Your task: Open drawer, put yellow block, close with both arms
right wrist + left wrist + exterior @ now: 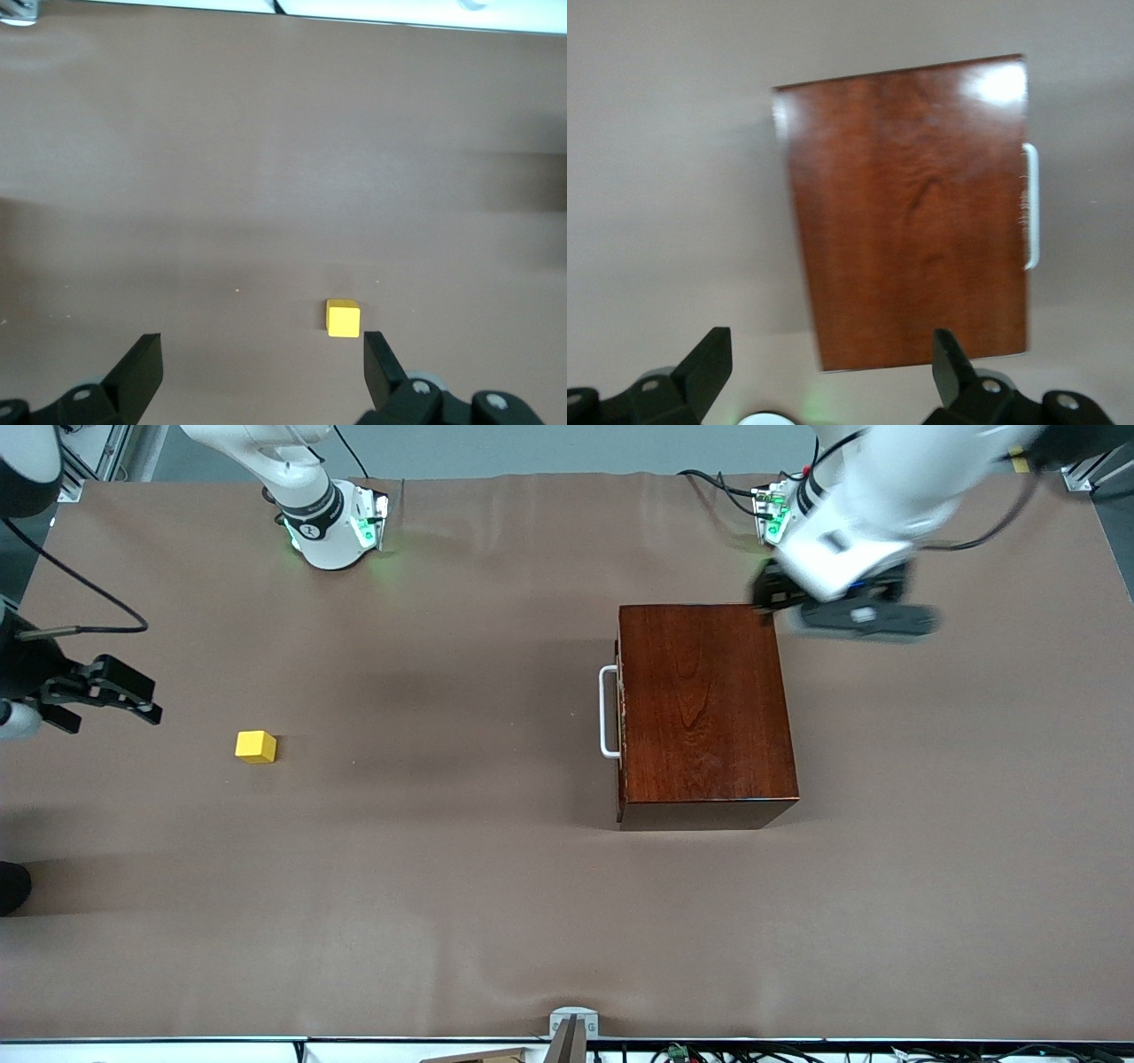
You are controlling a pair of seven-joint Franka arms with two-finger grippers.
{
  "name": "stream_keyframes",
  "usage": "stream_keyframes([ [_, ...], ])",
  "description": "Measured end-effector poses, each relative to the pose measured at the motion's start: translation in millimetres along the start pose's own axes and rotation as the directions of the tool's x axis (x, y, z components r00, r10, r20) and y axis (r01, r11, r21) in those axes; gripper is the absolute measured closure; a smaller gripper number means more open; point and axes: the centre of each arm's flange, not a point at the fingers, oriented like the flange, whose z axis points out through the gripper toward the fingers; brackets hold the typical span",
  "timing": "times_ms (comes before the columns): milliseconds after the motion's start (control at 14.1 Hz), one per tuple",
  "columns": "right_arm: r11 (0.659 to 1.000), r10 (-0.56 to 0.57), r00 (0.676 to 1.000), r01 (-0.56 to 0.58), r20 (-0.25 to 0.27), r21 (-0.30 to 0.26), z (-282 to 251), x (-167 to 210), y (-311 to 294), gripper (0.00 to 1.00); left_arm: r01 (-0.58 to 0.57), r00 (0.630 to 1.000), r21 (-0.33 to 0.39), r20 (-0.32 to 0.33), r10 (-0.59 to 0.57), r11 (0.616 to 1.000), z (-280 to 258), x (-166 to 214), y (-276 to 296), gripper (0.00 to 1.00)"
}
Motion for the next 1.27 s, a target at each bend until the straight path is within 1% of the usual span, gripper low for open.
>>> stream_keyframes([
  [71,1.0,0.0,1.0,0.0,-0.001,0.0,-0.1,0.2,0.3,0.0,-0.007,1.0,0.009,0.0,0.007,1.0,13.0,6.8,27.3,0.0],
  [212,1.0,-0.011,1.0,0.011,-0.006,0.002,-2.5,0.9,-6.7,0.0,-0.03,0.999,0.048,-0.033,0.031,0.998,42.4,18.3,82.4,0.0],
  [354,1.0,-0.017,1.0,0.017,-0.012,0.003,-4.7,1.3,-10.4,0.0,-0.026,0.998,0.053,-0.048,0.028,0.998,78.7,21.4,137.3,0.0],
  [496,1.0,-0.019,0.999,0.019,-0.029,0.001,-7.7,3.0,-11.2,0.0,0.023,0.999,0.048,-0.047,-0.021,0.999,113.9,19.1,182.1,0.0],
  [567,1.0,-0.017,0.999,0.017,-0.051,-0.001,-11.8,5.0,-10.2,0.0,0.044,0.998,0.055,-0.052,-0.041,0.998,129.7,16.9,200.1,0.0],
  [637,1.0,-0.013,0.998,0.013,-0.068,-0.003,-16.0,6.1,-7.7,0.0,0.058,0.997,0.072,-0.059,-0.054,0.996,145.0,14.4,215.2,0.0],
  [779,1.0,-0.004,0.998,0.004,-0.069,-0.006,-19.2,5.5,-2.1,0.0,0.116,0.99,0.121,-0.094,-0.105,0.986,179.6,7.1,243.1,0.0],
  [850,1.0,-0.001,0.999,0.001,-0.048,-0.008,-17.4,3.1,0.2,0.0,0.146,0.984,0.144,-0.122,-0.129,0.979,198.2,2.0,258.1,0.0],
  [992,1.0,0.006,1.0,-0.005,0.025,-0.021,-11.1,-4.8,5.3,0.0,0.181,0.975,0.179,-0.165,-0.152,0.967,232.3,-11.2,285.5,0.0],
  [1133,1.0,0.016,0.997,-0.014,0.073,-0.024,-7.9,-10.6,10.8,0.0,0.194,0.972,0.204,-0.169,-0.161,0.959,256.6,-17.9,297.6,0.0],
  [1204,1.0,0.02,0.994,-0.018,0.105,-0.022,-6.2,-14.8,12.7,0.0,0.196,0.973,0.216,-0.164,-0.162,0.957,265.7,-16.9,297.6,0.0],
  [1275,1.0,0.022,0.992,-0.02,0.127,-0.02,-5.4,-17.6,13.6,0.0,0.199,0.973,0.229,-0.159,-0.165,0.953,275.2,-14.1,295.7,0.0],
])
